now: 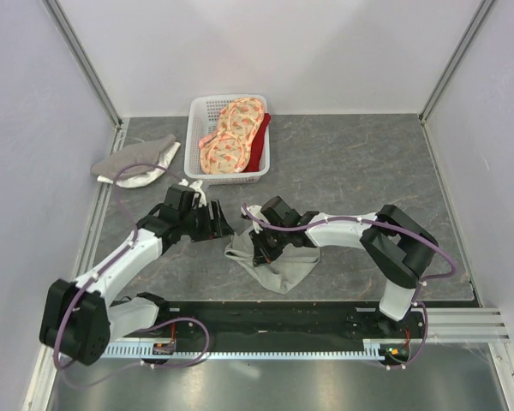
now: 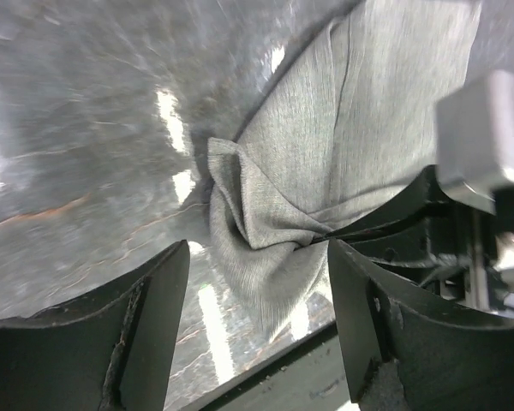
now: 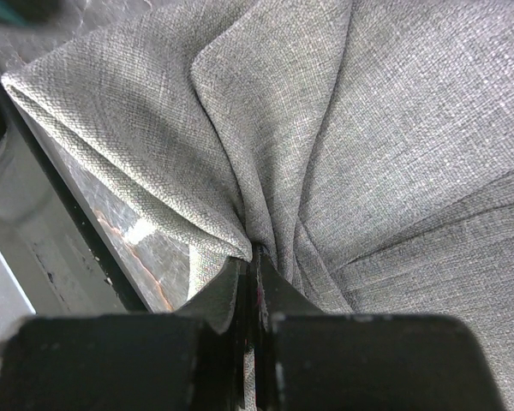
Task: Fold the napkin, place the utensils inside, and roll it up
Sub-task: Roll the napkin with the utensil
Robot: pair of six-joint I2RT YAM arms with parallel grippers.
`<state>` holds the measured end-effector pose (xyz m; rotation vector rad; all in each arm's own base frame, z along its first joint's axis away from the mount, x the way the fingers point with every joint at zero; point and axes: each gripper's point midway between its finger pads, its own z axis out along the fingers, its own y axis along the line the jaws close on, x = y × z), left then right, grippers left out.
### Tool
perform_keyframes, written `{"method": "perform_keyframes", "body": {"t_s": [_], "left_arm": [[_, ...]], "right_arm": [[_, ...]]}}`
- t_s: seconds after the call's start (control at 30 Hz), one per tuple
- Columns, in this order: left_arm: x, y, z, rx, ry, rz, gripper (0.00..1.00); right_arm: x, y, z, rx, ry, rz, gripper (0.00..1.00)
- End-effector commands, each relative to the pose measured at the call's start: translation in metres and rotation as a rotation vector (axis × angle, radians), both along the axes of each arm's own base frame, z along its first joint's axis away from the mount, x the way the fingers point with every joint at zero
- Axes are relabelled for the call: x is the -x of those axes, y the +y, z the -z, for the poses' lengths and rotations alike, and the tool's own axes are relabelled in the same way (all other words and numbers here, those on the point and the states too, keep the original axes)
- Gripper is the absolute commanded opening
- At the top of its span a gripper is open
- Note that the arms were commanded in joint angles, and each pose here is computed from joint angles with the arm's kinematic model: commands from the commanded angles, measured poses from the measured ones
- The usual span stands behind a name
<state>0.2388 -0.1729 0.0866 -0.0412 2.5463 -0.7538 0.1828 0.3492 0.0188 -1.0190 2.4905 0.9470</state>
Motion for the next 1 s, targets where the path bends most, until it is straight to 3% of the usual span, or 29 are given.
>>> {"method": "perform_keyframes", "body": {"t_s": [0.0, 0.17, 0.3, 0.5, 0.63, 0.97], "left_arm": [[0.008, 0.025, -0.005, -0.075, -0.045, -0.082, 0.70], [0.034, 0.016, -0.014, 0.018, -0.004, -0.060, 0.55], [0.062, -0.005, -0.010, 0.154, 0.132, 0.008, 0.28], [0.079, -0.011, -0.002, 0.204, 0.195, 0.043, 0.13], [0.083, -0.011, 0.010, 0.200, 0.229, 0.050, 0.10], [0.048, -0.036, 0.001, 0.306, 0.143, 0.066, 0.10]], "right_arm": [[0.014, -0.051, 0.062, 0.261, 0.037, 0.030, 0.00], [0.014, -0.052, 0.063, 0.263, 0.038, 0.030, 0.00], [0.014, -0.052, 0.062, 0.261, 0.036, 0.032, 0.00], [0.014, -0.053, 0.062, 0.266, 0.034, 0.029, 0.00], [0.013, -0.052, 0.061, 0.264, 0.032, 0.030, 0.00], [0.016, -0.057, 0.066, 0.281, 0.043, 0.031, 0.00]]}}
